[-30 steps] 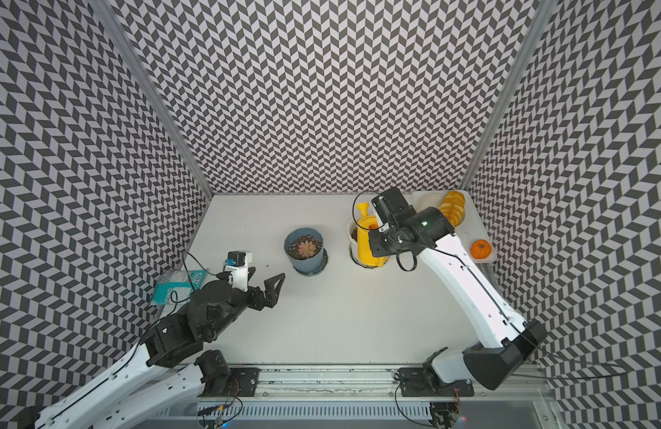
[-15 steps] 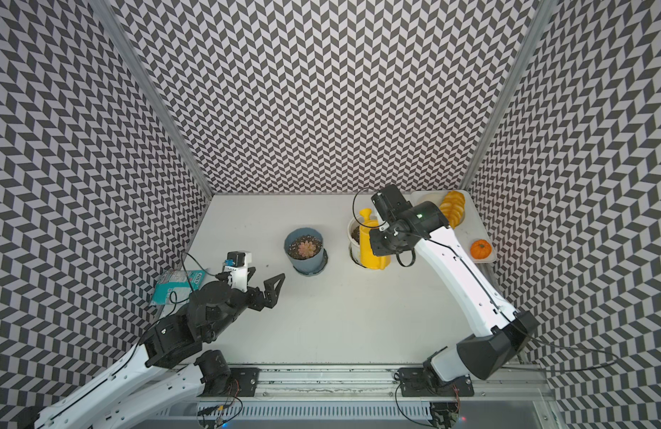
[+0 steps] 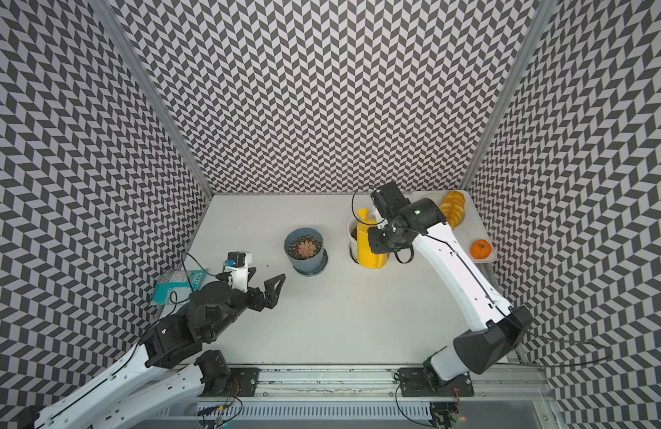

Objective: Water the succulent around the soil edge
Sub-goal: Water the soil of the potted plant with water.

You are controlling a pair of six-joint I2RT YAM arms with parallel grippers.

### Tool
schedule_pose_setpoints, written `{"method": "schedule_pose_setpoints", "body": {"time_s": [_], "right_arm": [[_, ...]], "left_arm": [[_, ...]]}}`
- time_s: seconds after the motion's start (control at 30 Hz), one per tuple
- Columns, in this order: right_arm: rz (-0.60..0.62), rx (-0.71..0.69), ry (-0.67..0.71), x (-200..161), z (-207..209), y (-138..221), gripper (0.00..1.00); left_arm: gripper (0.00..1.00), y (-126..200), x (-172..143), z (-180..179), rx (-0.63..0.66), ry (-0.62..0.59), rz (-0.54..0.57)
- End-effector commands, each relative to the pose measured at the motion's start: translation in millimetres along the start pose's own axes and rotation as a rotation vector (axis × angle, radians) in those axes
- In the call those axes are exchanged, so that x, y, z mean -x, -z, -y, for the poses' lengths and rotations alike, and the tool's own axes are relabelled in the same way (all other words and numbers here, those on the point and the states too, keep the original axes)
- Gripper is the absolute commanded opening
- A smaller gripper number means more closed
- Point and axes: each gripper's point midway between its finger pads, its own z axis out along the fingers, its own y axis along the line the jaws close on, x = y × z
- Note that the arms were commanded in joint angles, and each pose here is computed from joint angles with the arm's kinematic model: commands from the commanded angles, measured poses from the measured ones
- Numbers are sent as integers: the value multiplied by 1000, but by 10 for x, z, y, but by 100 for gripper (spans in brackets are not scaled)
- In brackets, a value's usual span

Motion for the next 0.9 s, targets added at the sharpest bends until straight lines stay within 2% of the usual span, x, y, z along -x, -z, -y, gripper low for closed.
{"method": "schedule_pose_setpoints", "body": {"time_s": [0.0, 0.87], "right_arm": [[65, 37, 13, 142, -62, 83, 0], [-34, 71, 57, -172, -236, -136, 0]], "left_arm": [[100, 24, 52, 14, -7, 10, 24], [100, 41, 62, 0, 0, 10, 32]]}}
